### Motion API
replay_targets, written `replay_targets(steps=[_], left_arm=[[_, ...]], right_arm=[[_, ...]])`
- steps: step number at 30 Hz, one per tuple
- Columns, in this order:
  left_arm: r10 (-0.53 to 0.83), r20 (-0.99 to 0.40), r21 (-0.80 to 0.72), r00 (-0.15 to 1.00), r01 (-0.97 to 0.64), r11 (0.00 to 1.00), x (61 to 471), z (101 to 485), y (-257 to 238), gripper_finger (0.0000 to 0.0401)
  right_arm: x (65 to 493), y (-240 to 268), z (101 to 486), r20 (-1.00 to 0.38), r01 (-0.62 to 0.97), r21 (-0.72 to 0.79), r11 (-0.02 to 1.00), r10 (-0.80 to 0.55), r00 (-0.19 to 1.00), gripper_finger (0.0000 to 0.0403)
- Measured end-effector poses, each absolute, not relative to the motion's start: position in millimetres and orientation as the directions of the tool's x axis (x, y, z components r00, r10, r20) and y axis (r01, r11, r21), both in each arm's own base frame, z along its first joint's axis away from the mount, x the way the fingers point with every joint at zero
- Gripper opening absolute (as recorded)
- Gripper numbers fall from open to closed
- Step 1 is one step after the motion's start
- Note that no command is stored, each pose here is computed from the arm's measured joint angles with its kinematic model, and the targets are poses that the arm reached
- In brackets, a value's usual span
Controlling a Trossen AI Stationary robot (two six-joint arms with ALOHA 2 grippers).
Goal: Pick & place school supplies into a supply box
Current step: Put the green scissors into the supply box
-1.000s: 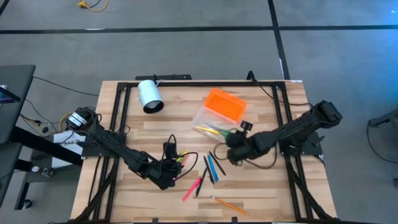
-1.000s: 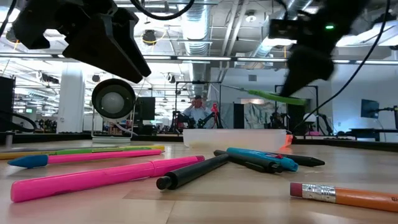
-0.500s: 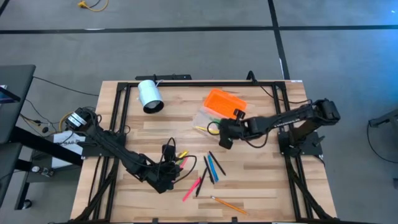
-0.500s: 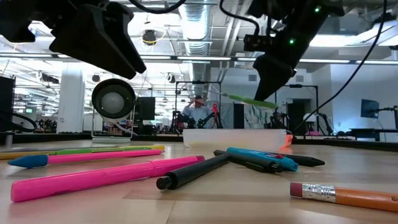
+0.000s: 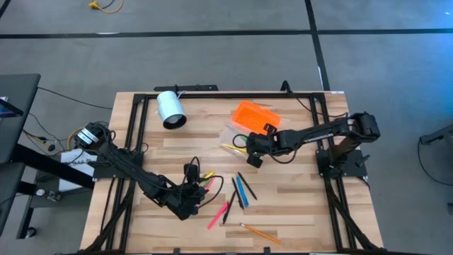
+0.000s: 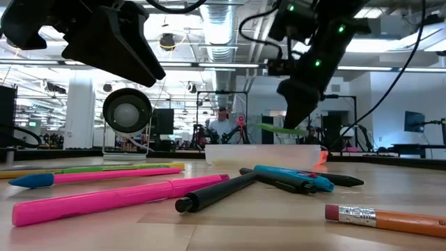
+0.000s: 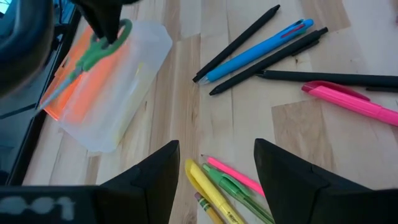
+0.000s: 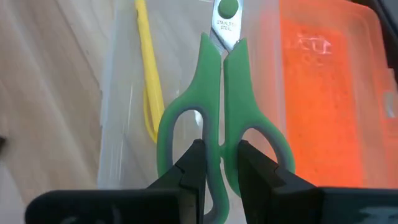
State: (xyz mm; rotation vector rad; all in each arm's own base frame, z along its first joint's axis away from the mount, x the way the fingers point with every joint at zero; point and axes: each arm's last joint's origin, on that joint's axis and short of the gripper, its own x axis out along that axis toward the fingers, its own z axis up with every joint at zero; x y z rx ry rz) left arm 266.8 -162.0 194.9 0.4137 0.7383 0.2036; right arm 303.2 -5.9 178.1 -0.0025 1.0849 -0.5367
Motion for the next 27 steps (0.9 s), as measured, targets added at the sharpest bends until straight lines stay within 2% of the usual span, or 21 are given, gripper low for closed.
replay_targets(steps=[10,21,27], left_arm=[[0.349,-0.600,0.456,0.720,-0.050,0.889,266.1,194.7,-160.7,0.0199],[0.351,-0.598,0.458,0.721,-0.052,0.888,266.1,194.7,-160.6,0.0199],[0.351,-0.598,0.458,0.721,-0.052,0.888,266.0,194.6,-160.6,0.0199]], right_arm=[[308.1,-10.5,156.7,-0.869,0.394,-0.279,0.876,-0.405,0.285,0.0052],[307.6,-10.5,158.6,-0.868,0.395,-0.276,0.876,-0.404,0.290,0.0052],[302.9,-10.5,157.2,-0.882,0.389,-0.293,0.873,-0.404,0.244,0.0052]])
